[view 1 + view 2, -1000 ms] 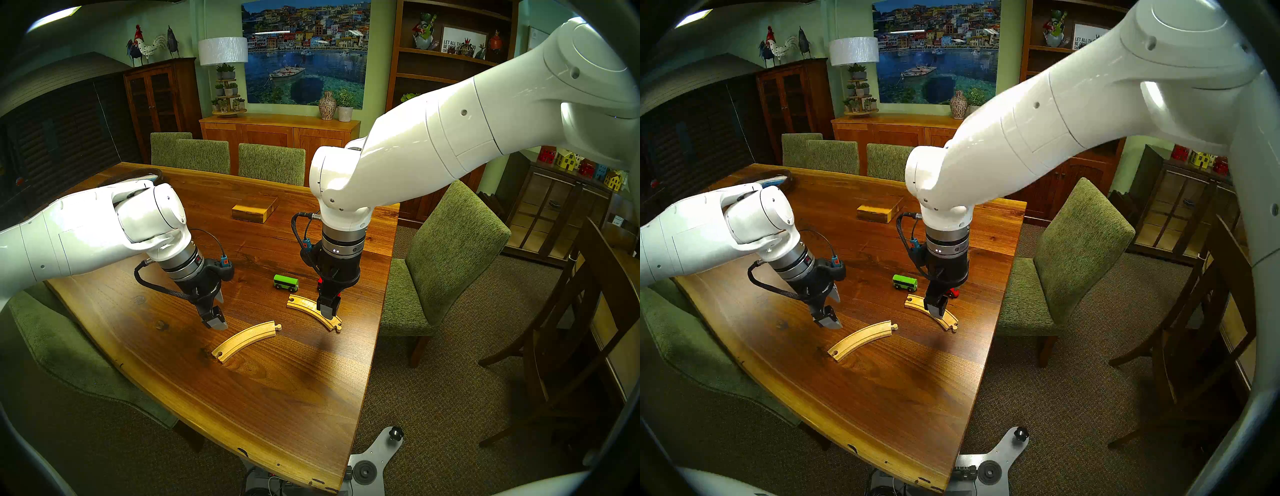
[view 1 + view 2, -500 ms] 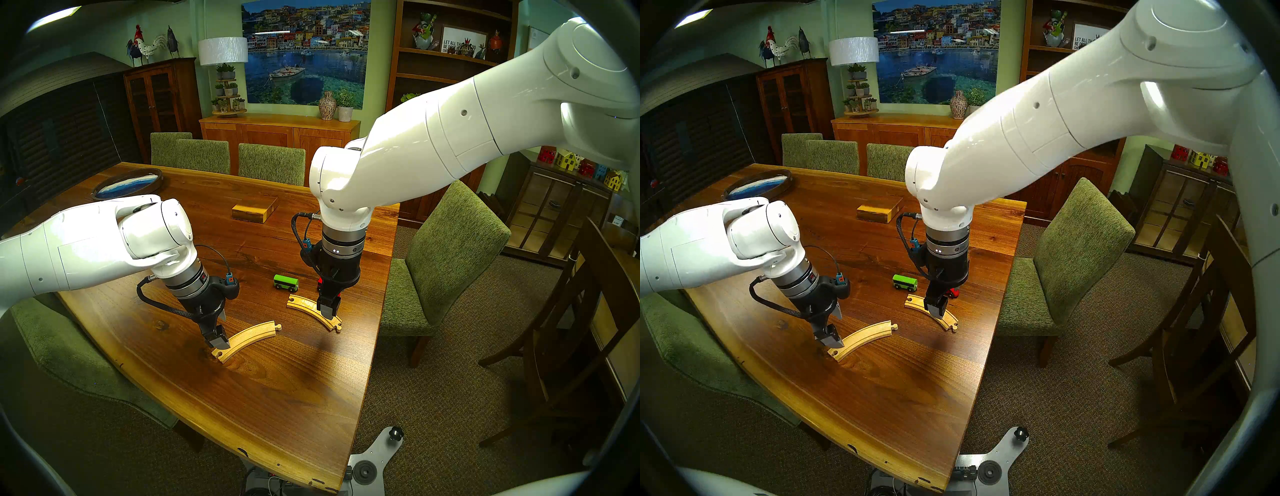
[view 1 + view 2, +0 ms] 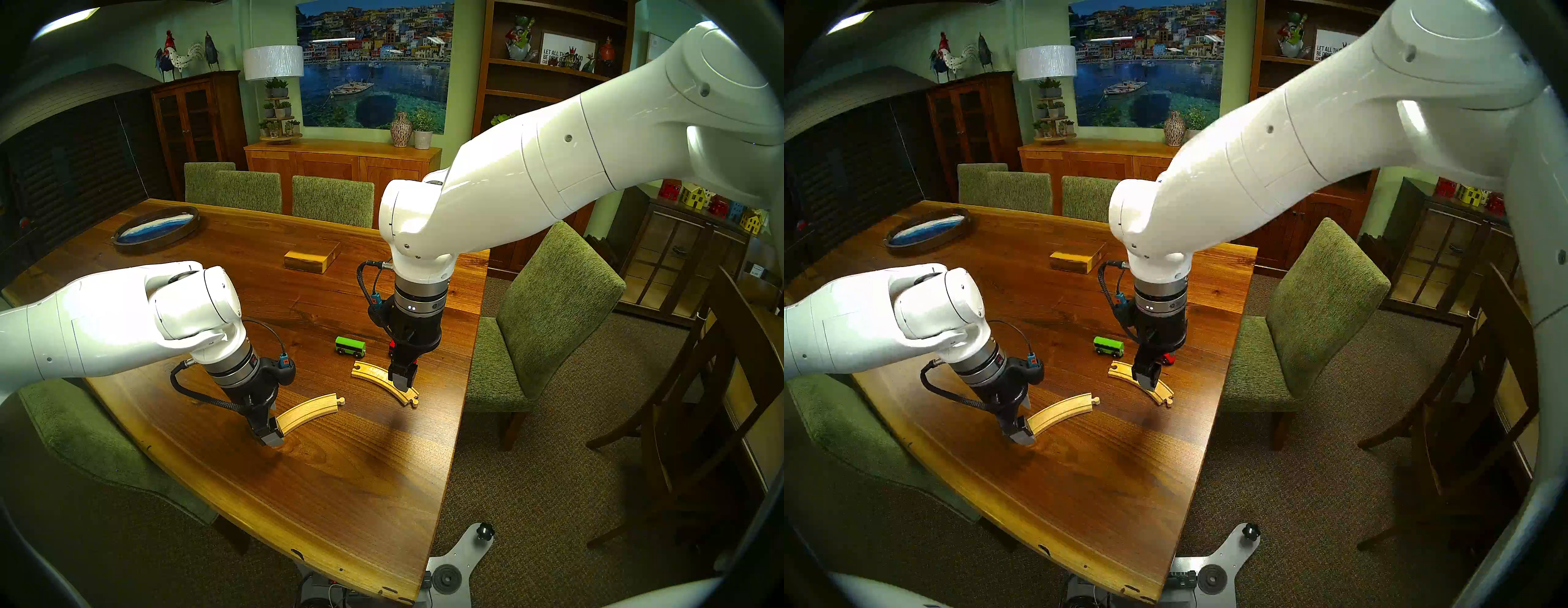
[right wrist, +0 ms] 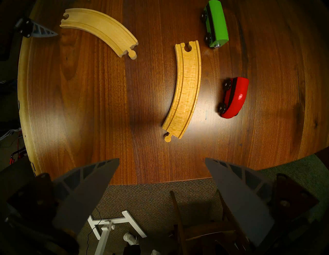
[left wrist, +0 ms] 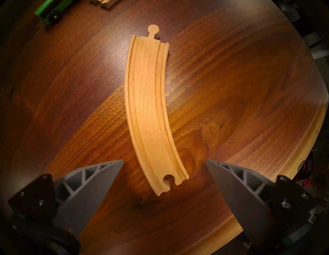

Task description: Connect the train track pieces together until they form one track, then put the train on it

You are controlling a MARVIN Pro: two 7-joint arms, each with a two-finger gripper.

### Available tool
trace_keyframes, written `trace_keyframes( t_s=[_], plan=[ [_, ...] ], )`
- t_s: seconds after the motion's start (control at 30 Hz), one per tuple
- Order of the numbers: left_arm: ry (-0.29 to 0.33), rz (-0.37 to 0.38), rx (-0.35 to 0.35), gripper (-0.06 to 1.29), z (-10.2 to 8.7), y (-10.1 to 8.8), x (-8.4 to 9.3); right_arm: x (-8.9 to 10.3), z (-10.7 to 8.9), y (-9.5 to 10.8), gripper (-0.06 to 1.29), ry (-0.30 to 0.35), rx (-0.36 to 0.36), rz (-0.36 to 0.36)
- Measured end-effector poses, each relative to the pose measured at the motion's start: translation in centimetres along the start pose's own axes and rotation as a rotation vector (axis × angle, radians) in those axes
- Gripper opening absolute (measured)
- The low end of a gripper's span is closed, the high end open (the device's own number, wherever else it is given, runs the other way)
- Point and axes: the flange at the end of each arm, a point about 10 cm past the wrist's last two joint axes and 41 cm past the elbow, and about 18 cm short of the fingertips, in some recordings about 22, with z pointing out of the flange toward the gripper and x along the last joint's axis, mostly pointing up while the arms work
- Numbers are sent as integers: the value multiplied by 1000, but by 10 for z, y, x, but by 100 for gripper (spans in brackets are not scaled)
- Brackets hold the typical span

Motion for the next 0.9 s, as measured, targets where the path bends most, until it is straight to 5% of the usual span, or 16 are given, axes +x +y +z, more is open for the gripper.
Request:
trace_keyframes(
  t_s=[0.6,0.67,0.7,0.77,0.9],
  plan=[
    [30,-87,68,126,15,2,-13,0,0,0,124,-1,0,0],
    [32,-97,67,110,15,0,-14,0,0,0,124,-1,0,0],
    [37,-104,70,56,14,-2,-13,0,0,0,124,-1,0,0],
    [41,-110,72,36,13,-4,-11,0,0,0,124,-1,0,0],
    [42,-119,70,29,13,-5,-11,0,0,0,124,-1,0,0]
  ],
)
